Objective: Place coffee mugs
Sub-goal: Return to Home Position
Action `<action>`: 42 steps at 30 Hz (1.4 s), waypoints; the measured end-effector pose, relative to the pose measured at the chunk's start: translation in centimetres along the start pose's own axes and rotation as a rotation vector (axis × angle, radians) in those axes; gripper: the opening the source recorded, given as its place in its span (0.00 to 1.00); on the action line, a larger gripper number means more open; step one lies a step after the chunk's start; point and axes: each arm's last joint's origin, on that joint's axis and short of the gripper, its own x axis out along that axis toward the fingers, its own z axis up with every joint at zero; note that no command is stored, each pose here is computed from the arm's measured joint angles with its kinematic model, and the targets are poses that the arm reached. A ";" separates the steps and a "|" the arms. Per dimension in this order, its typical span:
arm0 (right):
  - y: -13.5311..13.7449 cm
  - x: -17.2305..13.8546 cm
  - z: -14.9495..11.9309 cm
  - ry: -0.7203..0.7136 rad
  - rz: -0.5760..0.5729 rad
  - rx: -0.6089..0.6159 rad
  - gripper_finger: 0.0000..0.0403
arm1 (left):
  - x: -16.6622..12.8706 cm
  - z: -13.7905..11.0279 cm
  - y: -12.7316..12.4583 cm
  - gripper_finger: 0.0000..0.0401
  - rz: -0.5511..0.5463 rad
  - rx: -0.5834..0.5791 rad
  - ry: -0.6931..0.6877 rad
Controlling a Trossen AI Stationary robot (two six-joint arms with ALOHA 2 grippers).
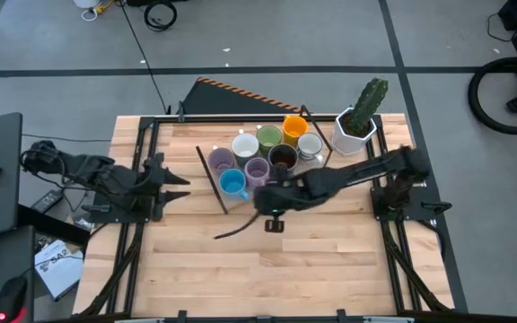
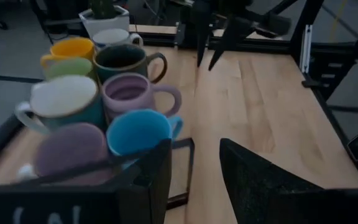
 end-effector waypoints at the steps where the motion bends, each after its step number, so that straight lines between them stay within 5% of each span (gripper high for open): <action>1: -0.2 -0.1 -0.9 -0.017 0.009 0.025 0.20 | 0.2 -0.6 0.0 0.35 -0.005 -0.013 -0.006; 9: -1.9 -2.3 -7.6 -0.253 0.086 0.189 0.20 | 1.8 -5.0 0.0 0.35 0.050 -0.060 -0.017; 18: -3.8 -4.3 -13.9 -0.504 0.176 0.299 0.20 | 1.8 -5.3 0.4 0.35 0.151 -0.031 -0.054; 32: -6.7 -3.8 -22.9 -0.662 0.107 0.495 0.20 | 3.1 -10.2 0.8 0.35 0.137 0.074 -0.224; 42: -8.9 -4.3 -26.2 -0.748 0.074 0.584 0.17 | 2.9 -12.5 1.5 0.35 0.114 0.162 -0.398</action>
